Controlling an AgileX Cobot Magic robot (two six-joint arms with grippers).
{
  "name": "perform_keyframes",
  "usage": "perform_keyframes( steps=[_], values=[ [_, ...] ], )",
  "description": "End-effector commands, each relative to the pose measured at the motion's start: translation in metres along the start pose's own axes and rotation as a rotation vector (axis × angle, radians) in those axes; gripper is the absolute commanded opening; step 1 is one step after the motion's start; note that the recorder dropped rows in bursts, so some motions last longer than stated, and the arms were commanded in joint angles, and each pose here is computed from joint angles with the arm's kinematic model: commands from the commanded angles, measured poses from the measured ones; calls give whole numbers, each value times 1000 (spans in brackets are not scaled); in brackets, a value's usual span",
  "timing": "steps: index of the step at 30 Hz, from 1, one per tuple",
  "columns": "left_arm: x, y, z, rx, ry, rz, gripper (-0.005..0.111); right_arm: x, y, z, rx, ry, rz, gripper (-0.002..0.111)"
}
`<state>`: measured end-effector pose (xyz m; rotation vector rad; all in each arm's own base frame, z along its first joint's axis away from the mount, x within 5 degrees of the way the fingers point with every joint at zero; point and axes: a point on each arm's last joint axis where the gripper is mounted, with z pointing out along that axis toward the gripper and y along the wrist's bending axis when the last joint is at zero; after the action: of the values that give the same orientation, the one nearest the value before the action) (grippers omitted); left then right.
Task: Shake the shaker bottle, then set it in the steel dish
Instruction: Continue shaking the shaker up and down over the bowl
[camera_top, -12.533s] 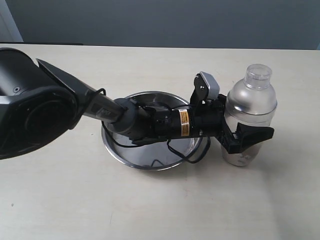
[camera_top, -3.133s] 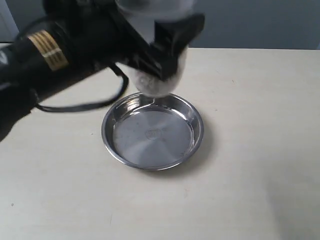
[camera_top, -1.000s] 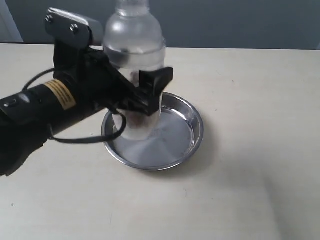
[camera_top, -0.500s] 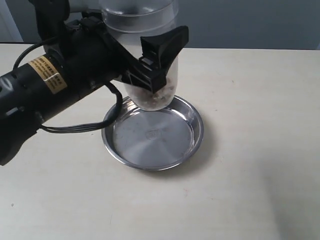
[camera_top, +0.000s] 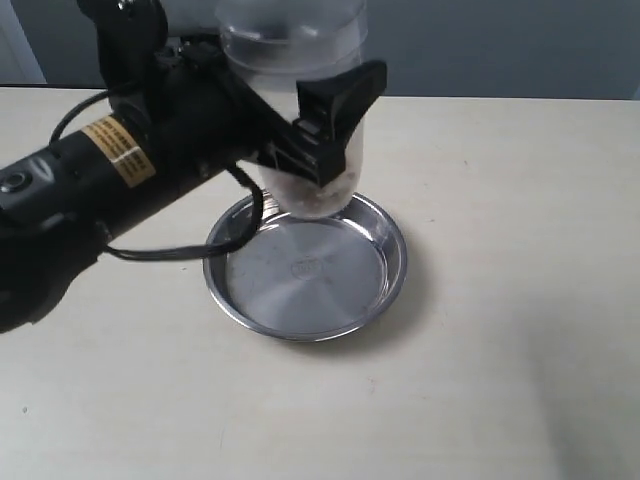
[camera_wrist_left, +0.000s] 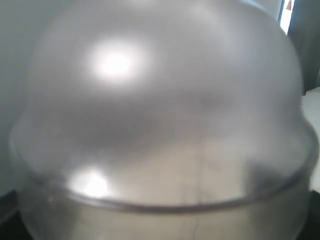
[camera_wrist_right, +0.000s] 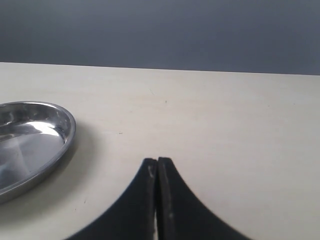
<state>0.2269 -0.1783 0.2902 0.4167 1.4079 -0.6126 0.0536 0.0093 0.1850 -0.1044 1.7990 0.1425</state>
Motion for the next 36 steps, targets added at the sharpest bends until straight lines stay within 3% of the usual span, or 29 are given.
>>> perform_keyframes(
  steps=[1,2,4,6,7,8,9,10,11,12,13,14,15,16,17,19,20,21,22,23,25,27,28,29,32,33,34,36],
  values=[
    [-40,-1,3,-28,-32,67,0,-1,0,0,-3,-12,-3,-1],
    [-14,4,6,-53,102,47,0,-1,0,0,-3,-12,-3,-1],
    [26,9,7,-70,215,14,0,-1,0,0,-3,-12,-3,-1],
    [-10,-11,1,85,-44,47,0,-1,0,0,-3,-12,-3,-1],
    [-45,-14,-3,96,-134,95,0,-1,0,0,-3,-12,-3,-1],
    [-39,-8,-1,33,-32,41,0,-1,0,0,-3,-12,-3,-1],
    [8,9,3,-74,232,-9,0,-1,0,0,-3,-12,-3,-1],
    [30,15,3,-115,320,-63,0,-1,0,0,-3,-12,-3,-1],
    [23,8,3,-61,263,-83,0,-1,0,0,-3,-12,-3,-1],
    [-3,-2,1,25,127,-18,0,-1,0,0,-3,-12,-3,-1],
    [-54,-16,-8,117,-86,93,0,-1,0,0,-3,-12,-3,-1],
    [-53,-9,-7,54,-17,77,0,-1,0,0,-3,-12,-3,-1],
    [-11,5,-2,-39,192,35,0,-1,0,0,-3,-12,-3,-1],
    [30,18,-2,-134,344,-88,0,-1,0,0,-3,-12,-3,-1],
    [27,15,-2,-123,316,-120,0,-1,0,0,-3,-12,-3,-1],
    [-40,-14,-8,87,-61,45,0,-1,0,0,-3,-12,-3,-1],
    [-57,-17,-11,109,-110,82,0,-1,0,0,-3,-12,-3,-1],
    [-39,-10,-7,57,26,58,0,-1,0,0,-3,-12,-3,-1],
    [6,1,-1,-10,241,21,0,-1,0,0,-3,-12,-3,-1],
    [23,6,0,-48,295,-29,0,-1,0,0,-3,-12,-3,-1],
    [14,-3,1,5,181,-73,0,-1,0,0,-3,-12,-3,-1],
    [-31,-22,-5,159,-116,26,0,-1,0,0,-3,-12,-3,-1],
    [-43,-26,-6,182,-164,68,0,-1,0,0,-3,-12,-3,-1],
    [-44,-23,-4,147,-122,73,0,-1,0,0,-3,-12,-3,-1],
    [18,-4,7,-8,237,23,0,-1,0,0,-3,-12,-3,-1],
    [28,-1,9,-29,255,-7,0,-1,0,0,-3,-12,-3,-1],
    [21,-5,10,-1,187,-12,0,-1,0,0,-3,-12,-3,-1],
    [-21,-20,6,108,-99,52,0,-1,0,0,-3,-12,-3,-1]
  ],
)
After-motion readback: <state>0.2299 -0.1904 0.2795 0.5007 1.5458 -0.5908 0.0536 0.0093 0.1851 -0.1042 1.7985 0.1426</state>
